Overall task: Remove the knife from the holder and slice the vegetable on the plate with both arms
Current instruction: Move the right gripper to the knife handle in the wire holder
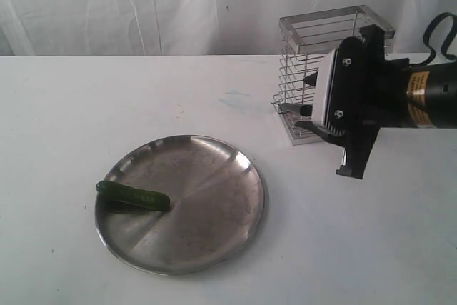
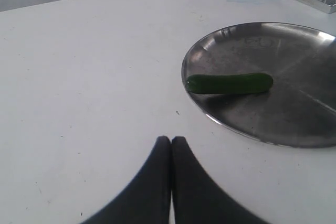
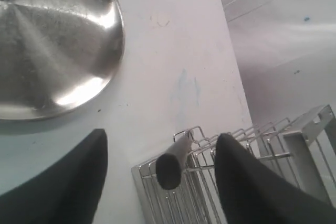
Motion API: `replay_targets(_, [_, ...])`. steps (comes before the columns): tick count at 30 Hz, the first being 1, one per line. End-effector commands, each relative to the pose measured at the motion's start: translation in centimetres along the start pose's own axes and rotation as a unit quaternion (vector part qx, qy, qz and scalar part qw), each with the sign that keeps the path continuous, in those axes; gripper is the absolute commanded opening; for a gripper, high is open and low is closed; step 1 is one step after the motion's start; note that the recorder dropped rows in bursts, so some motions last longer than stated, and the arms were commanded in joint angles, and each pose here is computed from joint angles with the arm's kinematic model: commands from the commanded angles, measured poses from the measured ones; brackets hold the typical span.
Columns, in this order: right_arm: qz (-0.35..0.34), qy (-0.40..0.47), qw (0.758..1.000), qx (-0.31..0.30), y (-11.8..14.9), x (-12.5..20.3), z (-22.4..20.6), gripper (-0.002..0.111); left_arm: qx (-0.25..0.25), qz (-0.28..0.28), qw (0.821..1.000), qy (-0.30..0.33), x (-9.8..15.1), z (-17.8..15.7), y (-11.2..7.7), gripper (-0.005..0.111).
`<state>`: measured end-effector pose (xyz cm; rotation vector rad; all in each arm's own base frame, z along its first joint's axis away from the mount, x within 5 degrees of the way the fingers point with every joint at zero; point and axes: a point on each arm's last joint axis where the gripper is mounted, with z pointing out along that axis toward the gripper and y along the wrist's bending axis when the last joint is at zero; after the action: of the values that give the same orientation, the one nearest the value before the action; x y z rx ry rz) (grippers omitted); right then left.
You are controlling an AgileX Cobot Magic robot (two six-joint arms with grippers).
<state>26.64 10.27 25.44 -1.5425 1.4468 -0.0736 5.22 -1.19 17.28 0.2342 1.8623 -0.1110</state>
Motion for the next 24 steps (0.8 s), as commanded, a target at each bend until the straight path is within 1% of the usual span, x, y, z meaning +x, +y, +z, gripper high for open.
replay_targets(1, [-0.025,0.025,0.999,-0.01,0.9,0.7,0.9,0.057,-0.001,-0.005,1.0,0.002,0.2,0.0,0.0,0.0])
replay_targets(6, [-0.048,0.052,0.997,-0.021,1.2,1.9,2.0,0.057,-0.001,-0.005,1.0,0.002,0.2,0.0,0.0,0.0])
replay_targets(8, [-0.046,0.067,0.996,-0.021,1.3,2.4,2.4,0.057,-0.001,-0.005,1.0,0.002,0.2,0.0,0.0,0.0])
replay_targets(13, [-0.041,0.072,0.996,-0.031,1.5,2.9,3.2,0.057,-0.001,-0.005,1.0,0.002,0.2,0.0,0.0,0.0])
replay_targets(20, [-0.047,0.072,0.996,-0.011,-0.1,2.5,3.5,0.057,-0.001,-0.005,1.0,0.002,0.2,0.0,0.0,0.0])
replay_targets(24, [-0.031,0.067,0.997,0.002,-0.6,2.3,3.5,0.057,-0.001,-0.005,1.0,0.002,0.2,0.0,0.0,0.0])
